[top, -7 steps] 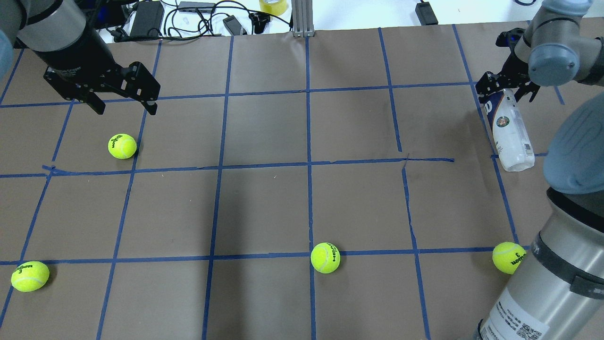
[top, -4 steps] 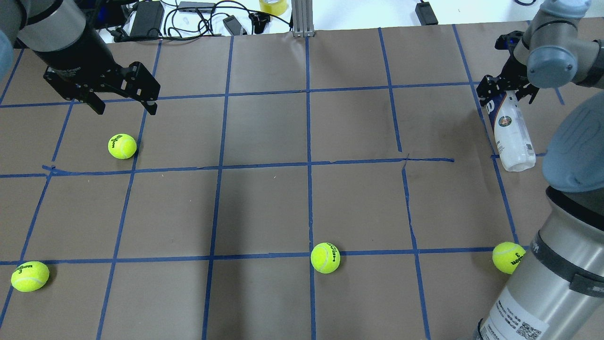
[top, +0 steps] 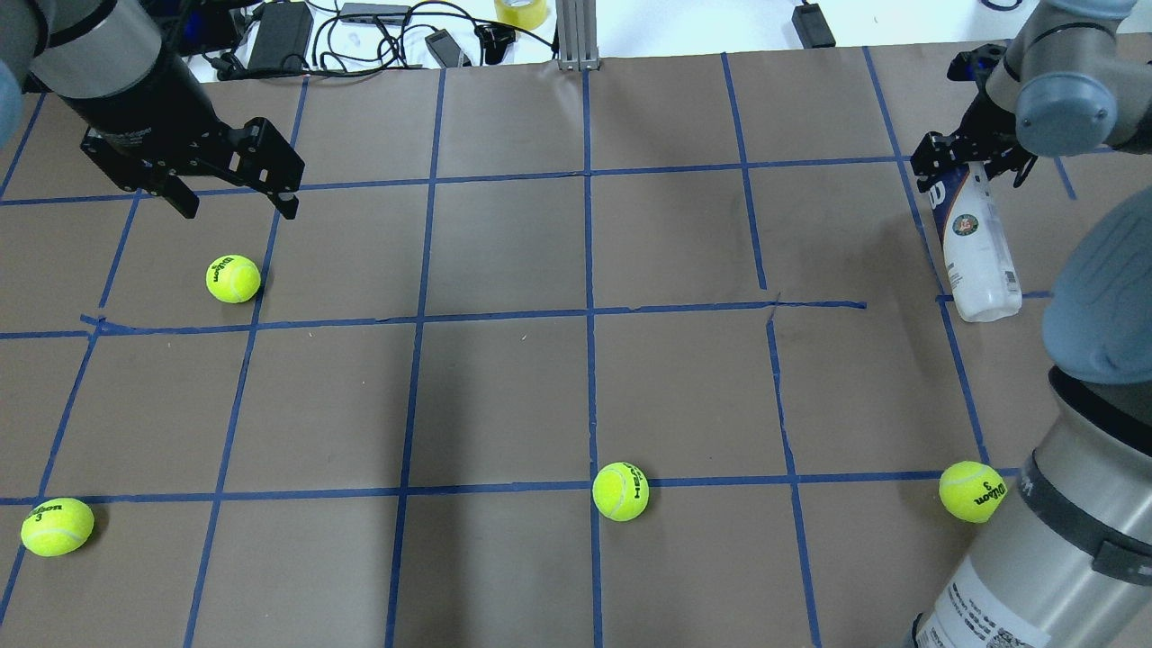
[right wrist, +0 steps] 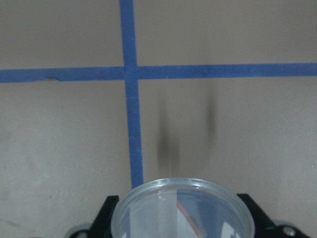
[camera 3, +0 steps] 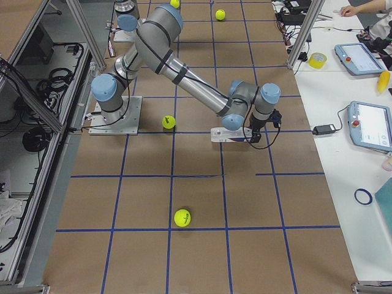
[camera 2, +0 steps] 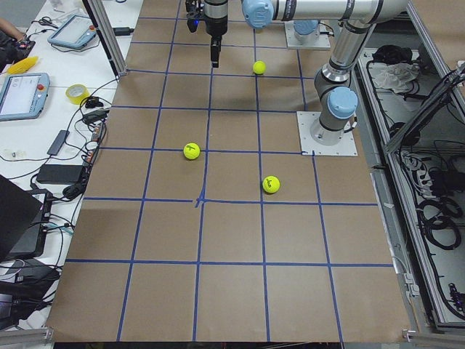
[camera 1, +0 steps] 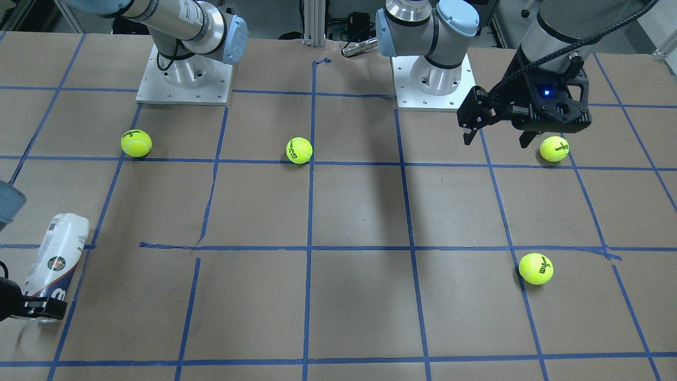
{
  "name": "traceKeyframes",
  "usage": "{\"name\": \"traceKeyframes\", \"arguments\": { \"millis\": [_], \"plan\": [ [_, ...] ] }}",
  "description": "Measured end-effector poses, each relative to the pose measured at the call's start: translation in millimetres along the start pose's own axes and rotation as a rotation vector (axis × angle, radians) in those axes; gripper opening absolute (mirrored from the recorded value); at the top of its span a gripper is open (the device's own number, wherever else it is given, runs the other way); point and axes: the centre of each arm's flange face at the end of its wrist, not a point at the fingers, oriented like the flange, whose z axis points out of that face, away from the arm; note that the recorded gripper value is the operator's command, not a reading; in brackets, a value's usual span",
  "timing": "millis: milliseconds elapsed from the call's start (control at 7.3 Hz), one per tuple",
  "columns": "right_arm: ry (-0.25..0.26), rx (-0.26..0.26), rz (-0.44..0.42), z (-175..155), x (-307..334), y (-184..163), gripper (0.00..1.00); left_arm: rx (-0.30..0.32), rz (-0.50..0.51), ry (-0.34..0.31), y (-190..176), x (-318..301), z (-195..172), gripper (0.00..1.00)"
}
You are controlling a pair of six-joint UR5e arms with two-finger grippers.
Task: Lift up tennis ball bucket
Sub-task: 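Carry the can with the right gripper toward the table center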
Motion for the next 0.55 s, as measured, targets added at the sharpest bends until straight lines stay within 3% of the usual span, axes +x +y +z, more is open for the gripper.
{"name": "traceKeyframes", "arguments": {
  "millis": [137,411,548],
  "plan": [
    [-0.019,0.020,-0.047,-44.7,-35.7,6.3,0.36,0.001,0.000,0.000,0.0,-0.1,-0.1,1.00],
    [-0.027,0.031,-0.212,-101.7,-141.7,22.0,0.32,0.002,0.000,-0.001,-0.2,-0.2,-0.3,1.00],
    [-0.026,0.034,-0.340,-115.0,-199.4,31.4,0.31,0.006,0.000,-0.001,-0.5,-0.7,-1.7,1.00]
  ]
}}
